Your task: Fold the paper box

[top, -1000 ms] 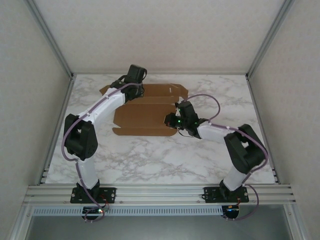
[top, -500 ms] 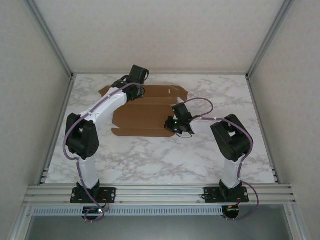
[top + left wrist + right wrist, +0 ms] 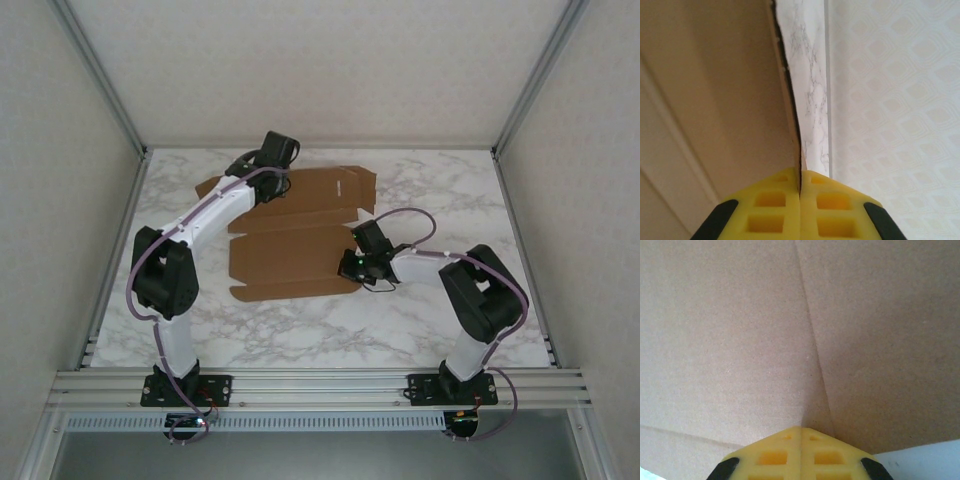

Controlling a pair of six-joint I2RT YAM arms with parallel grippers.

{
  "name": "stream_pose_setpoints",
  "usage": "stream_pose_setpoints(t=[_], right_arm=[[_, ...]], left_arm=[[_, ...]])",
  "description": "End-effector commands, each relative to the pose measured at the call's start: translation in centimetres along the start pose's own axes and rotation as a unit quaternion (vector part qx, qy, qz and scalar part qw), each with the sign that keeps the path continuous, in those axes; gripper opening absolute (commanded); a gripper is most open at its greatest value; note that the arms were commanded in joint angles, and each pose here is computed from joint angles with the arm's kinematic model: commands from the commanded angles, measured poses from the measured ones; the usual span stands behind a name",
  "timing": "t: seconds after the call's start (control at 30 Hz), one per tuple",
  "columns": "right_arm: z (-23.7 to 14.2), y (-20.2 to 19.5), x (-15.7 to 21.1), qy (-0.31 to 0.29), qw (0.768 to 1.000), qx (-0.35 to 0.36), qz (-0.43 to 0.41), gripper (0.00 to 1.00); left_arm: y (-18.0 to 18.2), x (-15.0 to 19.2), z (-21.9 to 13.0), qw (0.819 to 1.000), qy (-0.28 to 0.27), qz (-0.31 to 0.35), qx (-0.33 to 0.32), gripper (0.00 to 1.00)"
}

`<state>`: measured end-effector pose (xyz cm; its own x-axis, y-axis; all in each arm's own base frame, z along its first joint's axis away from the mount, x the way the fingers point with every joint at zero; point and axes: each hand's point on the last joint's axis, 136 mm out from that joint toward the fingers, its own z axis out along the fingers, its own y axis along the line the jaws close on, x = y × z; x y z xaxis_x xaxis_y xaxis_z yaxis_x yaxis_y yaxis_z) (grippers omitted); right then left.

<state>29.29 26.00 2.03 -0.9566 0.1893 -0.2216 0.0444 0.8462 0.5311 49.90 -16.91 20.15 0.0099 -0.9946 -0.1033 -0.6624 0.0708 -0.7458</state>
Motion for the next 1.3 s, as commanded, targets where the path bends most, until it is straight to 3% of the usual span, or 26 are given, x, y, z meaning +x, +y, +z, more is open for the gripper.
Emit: stream_pose_setpoints(t=[0.0, 0.37, 0.7, 0.73, 0.83, 0.97, 1.13, 1.27], right_arm=[[-0.2, -2.6, 2.3, 0.033, 0.999, 0.043, 0.001, 0.0], [-0.6, -1.4, 0.5, -0.016, 1.0, 0.018, -0.016, 0.0], [-2.2, 1.1, -1.0, -0.025, 0.998, -0.003, -0.056, 0.0], [-3.0, 1.7, -1.5, -0.03, 0.997, -0.011, -0.067, 0.03], [-6.0, 3.4, -3.3, -0.05, 0.995, -0.022, -0.087, 0.25], [-10.7, 6.6, -6.4, -0.09, 0.988, -0.045, -0.118, 0.45], [-14.0, 9.8, -10.9, -0.105, 0.988, -0.032, -0.108, 0.49], [-14.4, 10.5, -14.0, -0.107, 0.992, -0.016, -0.068, 0.51]], left_arm=[[1.0, -1.3, -0.1, 0.997, -0.046, 0.064, 0.009, 0.0], [3.5, -1.9, -3.9, 0.988, -0.066, 0.075, 0.118, 0.0], [6.3, -1.9, -1.9, 0.989, -0.07, 0.098, 0.087, 0.0], [6.3, -2.0, -1.8, 0.989, -0.071, 0.098, 0.086, 0.0], [6.4, -2.2, -1.8, 0.989, -0.071, 0.095, 0.084, 0.0], [6.8, -2.1, -1.5, 0.991, -0.062, 0.087, 0.078, 0.0], [6.8, -2.0, -1.4, 0.992, -0.055, 0.082, 0.074, 0.0], [6.7, -2.1, -1.4, 0.992, -0.056, 0.082, 0.073, 0.0]])
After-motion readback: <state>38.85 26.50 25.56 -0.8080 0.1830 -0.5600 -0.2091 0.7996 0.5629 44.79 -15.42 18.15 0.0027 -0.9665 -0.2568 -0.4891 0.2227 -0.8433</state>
